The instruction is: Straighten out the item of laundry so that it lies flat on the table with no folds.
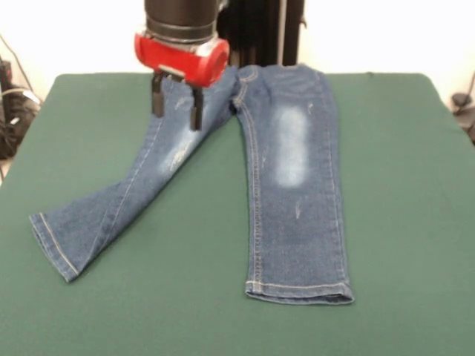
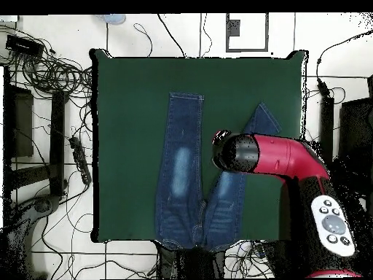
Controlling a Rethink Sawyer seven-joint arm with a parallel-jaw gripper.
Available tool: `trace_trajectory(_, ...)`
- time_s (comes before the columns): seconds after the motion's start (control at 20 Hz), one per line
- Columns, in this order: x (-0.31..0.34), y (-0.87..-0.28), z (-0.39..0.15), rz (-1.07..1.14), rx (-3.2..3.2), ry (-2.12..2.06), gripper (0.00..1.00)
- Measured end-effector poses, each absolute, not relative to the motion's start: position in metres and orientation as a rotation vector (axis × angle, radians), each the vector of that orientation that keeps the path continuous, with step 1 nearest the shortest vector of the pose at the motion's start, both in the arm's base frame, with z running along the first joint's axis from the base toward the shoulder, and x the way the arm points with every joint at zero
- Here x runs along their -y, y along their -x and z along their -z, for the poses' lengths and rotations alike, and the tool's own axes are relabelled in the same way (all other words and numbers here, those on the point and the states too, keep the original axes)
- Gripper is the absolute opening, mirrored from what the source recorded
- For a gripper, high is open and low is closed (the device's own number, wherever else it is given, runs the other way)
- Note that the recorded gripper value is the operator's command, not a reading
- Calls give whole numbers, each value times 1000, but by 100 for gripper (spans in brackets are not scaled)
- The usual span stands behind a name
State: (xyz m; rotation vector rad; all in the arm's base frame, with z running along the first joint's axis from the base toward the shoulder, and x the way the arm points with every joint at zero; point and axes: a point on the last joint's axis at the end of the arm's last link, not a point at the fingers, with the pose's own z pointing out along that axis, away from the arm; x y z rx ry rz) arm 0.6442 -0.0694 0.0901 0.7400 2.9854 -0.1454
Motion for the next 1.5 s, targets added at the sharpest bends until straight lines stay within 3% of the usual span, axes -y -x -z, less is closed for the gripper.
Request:
trace_trajectory(0.6,110,-710,-92,155,-2963,-856,100)
trace_trajectory(1.5,117,-728,-102,131,-2921,-882,100)
